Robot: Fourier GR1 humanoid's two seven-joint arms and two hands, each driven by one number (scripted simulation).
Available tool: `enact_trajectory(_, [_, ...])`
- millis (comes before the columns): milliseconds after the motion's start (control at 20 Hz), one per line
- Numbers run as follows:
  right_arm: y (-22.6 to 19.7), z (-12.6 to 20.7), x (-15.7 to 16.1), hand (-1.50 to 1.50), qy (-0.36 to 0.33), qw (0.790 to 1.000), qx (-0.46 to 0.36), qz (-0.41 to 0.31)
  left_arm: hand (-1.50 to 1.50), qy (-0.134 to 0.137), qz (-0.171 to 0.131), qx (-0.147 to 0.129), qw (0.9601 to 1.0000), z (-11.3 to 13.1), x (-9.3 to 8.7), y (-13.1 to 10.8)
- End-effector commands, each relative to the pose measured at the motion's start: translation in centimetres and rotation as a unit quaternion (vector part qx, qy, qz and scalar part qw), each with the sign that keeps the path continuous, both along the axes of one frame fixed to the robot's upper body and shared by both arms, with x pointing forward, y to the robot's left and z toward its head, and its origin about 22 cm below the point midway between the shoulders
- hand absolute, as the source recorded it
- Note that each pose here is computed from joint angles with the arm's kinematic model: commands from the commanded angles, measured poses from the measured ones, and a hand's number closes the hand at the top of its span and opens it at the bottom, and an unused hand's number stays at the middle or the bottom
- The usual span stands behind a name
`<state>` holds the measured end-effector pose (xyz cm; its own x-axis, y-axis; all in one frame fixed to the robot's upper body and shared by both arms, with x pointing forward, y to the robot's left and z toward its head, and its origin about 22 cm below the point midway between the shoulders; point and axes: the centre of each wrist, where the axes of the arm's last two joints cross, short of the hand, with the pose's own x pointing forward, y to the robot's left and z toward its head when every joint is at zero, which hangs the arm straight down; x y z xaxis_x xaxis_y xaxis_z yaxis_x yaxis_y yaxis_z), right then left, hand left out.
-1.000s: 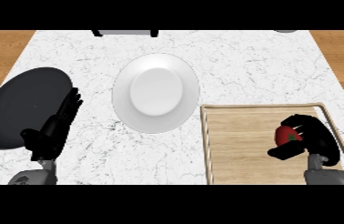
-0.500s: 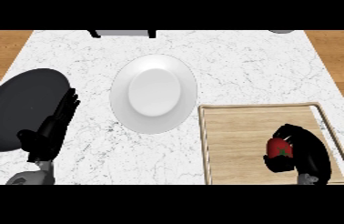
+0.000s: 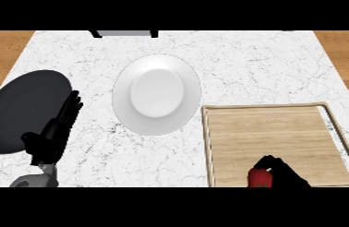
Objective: Pick the tomato from the tray and place it in the plate
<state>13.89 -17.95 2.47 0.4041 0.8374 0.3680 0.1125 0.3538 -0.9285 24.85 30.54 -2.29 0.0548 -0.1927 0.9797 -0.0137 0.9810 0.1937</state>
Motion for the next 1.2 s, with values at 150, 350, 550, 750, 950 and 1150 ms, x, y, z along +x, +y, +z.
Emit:
enact_trajectory(150, [3.6,6.3,-2.4,1.5,-0.084,0.996,-0.019,0.01,0.0,0.004,-0.006,-0.003,1.0,0.6,-0.1,0.5])
enact_trajectory(350, [5.0,7.6,-1.6,1.5,-0.167,0.985,-0.041,0.015,0.0,0.002,-0.003,-0.001,1.0,-0.2,1.1,-0.8])
enact_trajectory(550, [6.6,9.6,-1.8,1.5,-0.195,0.979,-0.052,0.022,0.0,-0.001,-0.003,-0.005,1.0,1.3,-0.2,-0.9])
enact_trajectory(750, [8.5,12.2,-0.2,1.5,-0.21,0.976,-0.029,0.049,0.0,-0.002,-0.01,0.003,0.9999,1.3,0.4,1.4])
enact_trajectory(950, [11.7,13.1,2.2,1.5,-0.207,0.977,-0.03,0.05,0.0,0.009,-0.016,-0.014,0.9997,0.1,0.9,-1.1])
enact_trajectory(1150, [12.8,13.1,7.5,1.5,-0.182,0.982,-0.019,0.055,0.0,-0.006,-0.017,-0.003,0.9998,0.4,0.0,-1.8])
